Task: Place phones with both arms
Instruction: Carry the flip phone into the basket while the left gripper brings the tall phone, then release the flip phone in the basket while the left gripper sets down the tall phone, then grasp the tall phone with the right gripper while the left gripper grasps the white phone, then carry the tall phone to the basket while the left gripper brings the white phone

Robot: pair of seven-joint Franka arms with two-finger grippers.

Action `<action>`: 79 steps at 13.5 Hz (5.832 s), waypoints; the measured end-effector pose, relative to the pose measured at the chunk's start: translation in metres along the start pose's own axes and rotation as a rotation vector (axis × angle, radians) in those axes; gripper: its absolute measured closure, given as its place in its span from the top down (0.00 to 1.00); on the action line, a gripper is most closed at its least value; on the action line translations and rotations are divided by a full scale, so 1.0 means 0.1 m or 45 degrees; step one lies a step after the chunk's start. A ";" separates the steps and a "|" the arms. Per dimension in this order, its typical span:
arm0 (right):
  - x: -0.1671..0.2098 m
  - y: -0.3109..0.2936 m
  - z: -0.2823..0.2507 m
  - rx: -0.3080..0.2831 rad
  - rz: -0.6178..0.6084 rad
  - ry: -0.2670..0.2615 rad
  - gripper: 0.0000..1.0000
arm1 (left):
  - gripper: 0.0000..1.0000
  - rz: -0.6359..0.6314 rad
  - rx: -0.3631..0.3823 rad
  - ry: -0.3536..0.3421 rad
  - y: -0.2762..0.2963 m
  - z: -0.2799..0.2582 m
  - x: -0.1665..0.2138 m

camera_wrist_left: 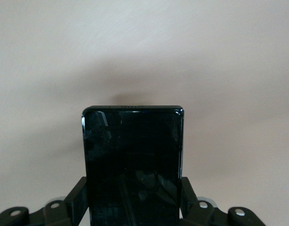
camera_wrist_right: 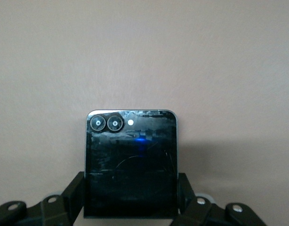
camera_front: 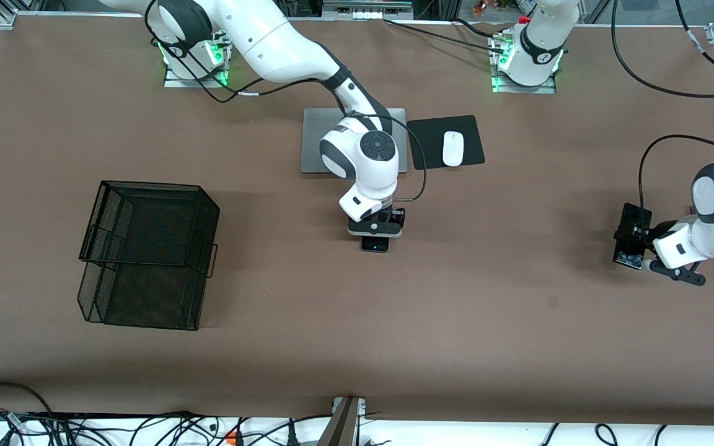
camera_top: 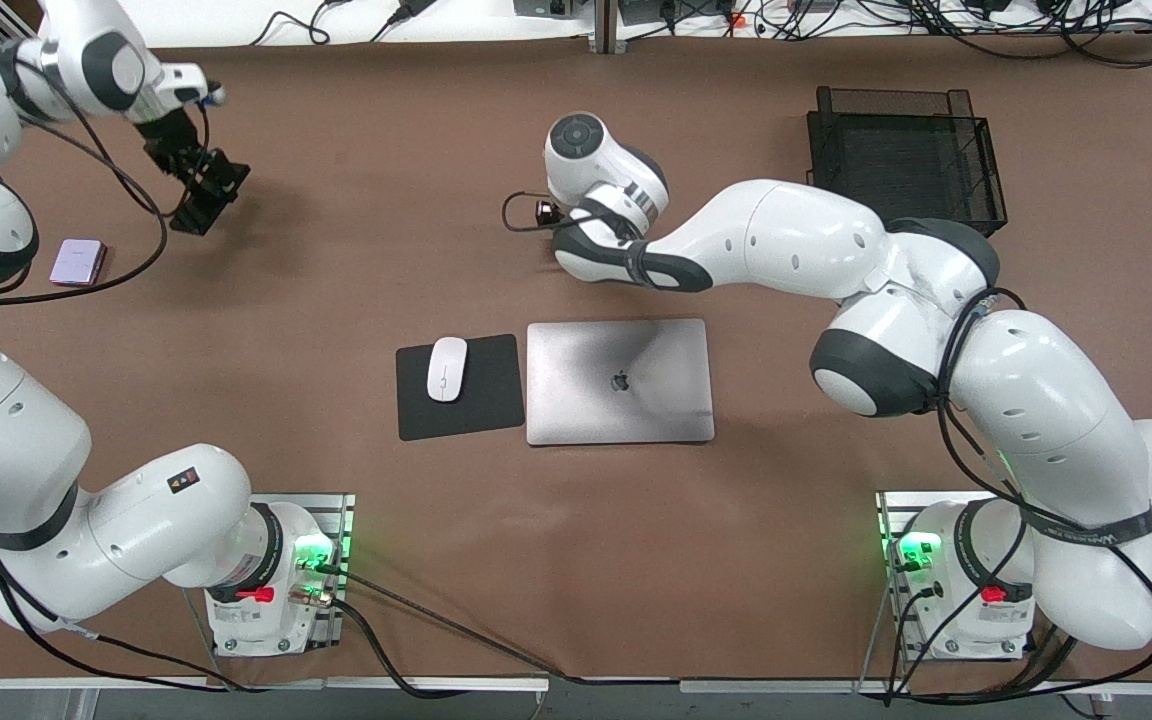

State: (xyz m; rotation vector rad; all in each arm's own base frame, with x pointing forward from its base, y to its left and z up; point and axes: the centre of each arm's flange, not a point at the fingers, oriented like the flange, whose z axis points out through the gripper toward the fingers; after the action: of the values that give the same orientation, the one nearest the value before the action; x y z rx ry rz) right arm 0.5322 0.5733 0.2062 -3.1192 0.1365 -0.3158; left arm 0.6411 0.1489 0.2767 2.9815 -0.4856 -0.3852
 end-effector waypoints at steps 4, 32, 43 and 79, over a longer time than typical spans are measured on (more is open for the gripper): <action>0.72 0.49 -1.30 -0.080 -0.025 -0.064 0.80 | 0.80 0.102 0.012 0.009 1.03 -0.60 0.49; 1.61 5.53 -1.59 -0.027 -0.223 -0.253 1.00 | 1.00 -0.557 0.238 -0.400 -0.35 0.21 -0.26; 0.59 0.97 -1.34 0.020 -0.361 -0.196 1.00 | 1.00 -0.085 0.141 0.272 -2.59 1.06 -1.99; 1.49 3.50 -1.66 -0.170 -0.182 -0.273 0.80 | 0.85 -0.468 -0.136 0.024 4.45 1.02 1.67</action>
State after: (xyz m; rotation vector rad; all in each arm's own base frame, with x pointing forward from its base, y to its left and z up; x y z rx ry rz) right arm 0.6143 0.2125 0.3941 -3.2743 -0.0701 0.0306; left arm 0.6342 -0.3308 0.1996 2.9585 0.0884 -0.3957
